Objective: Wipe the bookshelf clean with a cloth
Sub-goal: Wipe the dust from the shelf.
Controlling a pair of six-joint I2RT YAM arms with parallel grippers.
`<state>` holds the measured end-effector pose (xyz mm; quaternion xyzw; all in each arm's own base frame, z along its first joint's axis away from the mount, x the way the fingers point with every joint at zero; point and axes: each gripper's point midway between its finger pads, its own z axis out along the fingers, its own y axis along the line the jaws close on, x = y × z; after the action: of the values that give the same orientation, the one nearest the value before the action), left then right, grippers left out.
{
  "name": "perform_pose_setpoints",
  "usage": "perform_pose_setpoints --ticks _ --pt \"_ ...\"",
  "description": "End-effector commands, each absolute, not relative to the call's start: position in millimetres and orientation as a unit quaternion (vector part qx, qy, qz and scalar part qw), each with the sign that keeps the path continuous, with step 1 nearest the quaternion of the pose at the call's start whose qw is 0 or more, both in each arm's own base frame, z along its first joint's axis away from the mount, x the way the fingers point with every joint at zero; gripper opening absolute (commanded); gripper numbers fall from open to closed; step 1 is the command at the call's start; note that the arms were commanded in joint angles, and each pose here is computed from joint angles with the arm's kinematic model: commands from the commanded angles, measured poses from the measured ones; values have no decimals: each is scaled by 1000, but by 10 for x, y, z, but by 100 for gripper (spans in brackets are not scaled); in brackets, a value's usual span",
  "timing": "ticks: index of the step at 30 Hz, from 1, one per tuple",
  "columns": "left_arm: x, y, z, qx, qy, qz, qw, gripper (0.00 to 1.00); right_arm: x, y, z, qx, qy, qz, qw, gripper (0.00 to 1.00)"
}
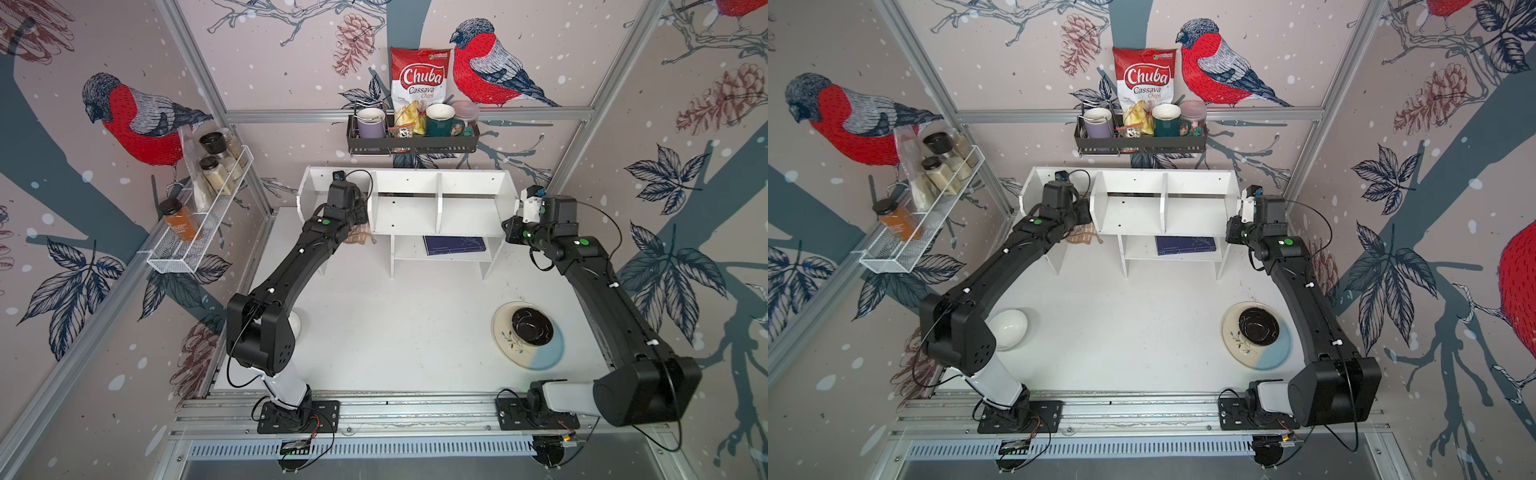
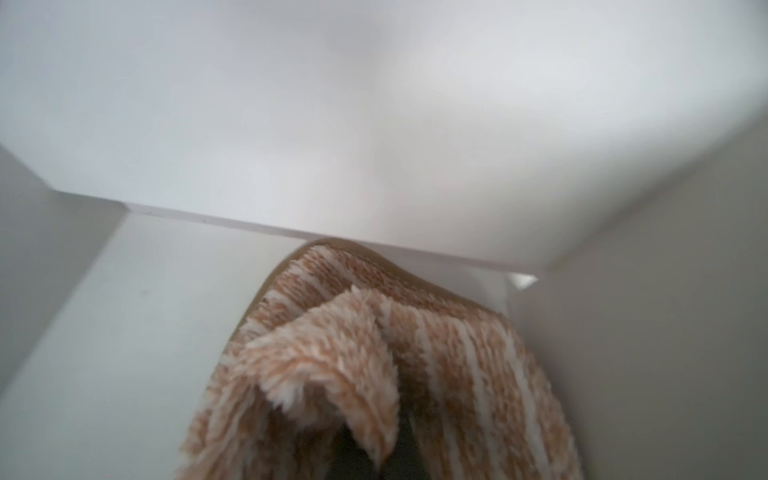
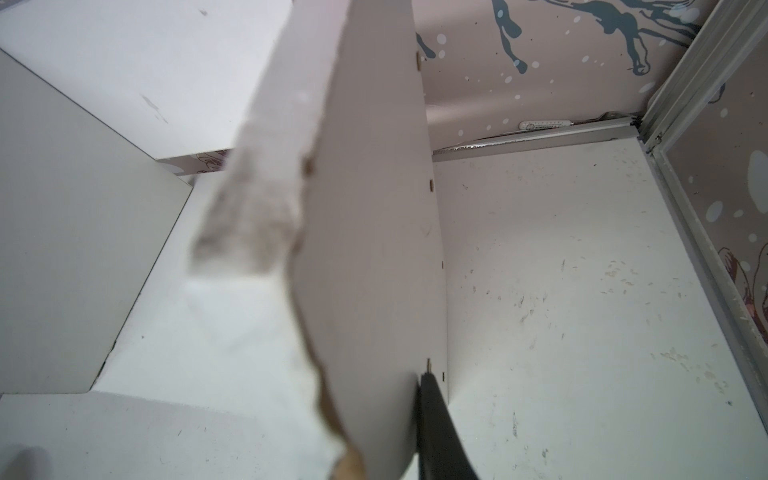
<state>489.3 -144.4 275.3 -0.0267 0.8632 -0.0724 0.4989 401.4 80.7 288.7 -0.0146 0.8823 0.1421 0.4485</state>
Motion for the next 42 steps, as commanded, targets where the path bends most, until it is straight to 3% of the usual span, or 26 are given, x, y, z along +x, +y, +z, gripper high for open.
perform_pose_setpoints --ticks 1,13,24,28,34,36,42 --pt "4769 -1541 2708 3 864 -73 499 0 3843 1139 2846 12 884 259 390 0" --pt "4498 -615 2819 -121 859 30 497 0 3953 1058 2945 21 885 250 393 0" --pt "4988 -630 3241 -133 831 45 539 0 4091 1092 2912 23 891 244 382 0" --pt "5113 -868 3189 -102 839 -6 534 0 4070 1082 2877 24 894 237 381 0" --pt "4966 -1164 2985 -79 844 -92 522 0 4061 1042 2925 32 893 229 386 1" --pt "4892 -1256 2909 -65 848 -108 514 0 4053 1028 2931 35 893 226 387 9" --pt "4603 -891 3085 -102 842 -49 528 0 3994 972 3033 41 893 199 401 65"
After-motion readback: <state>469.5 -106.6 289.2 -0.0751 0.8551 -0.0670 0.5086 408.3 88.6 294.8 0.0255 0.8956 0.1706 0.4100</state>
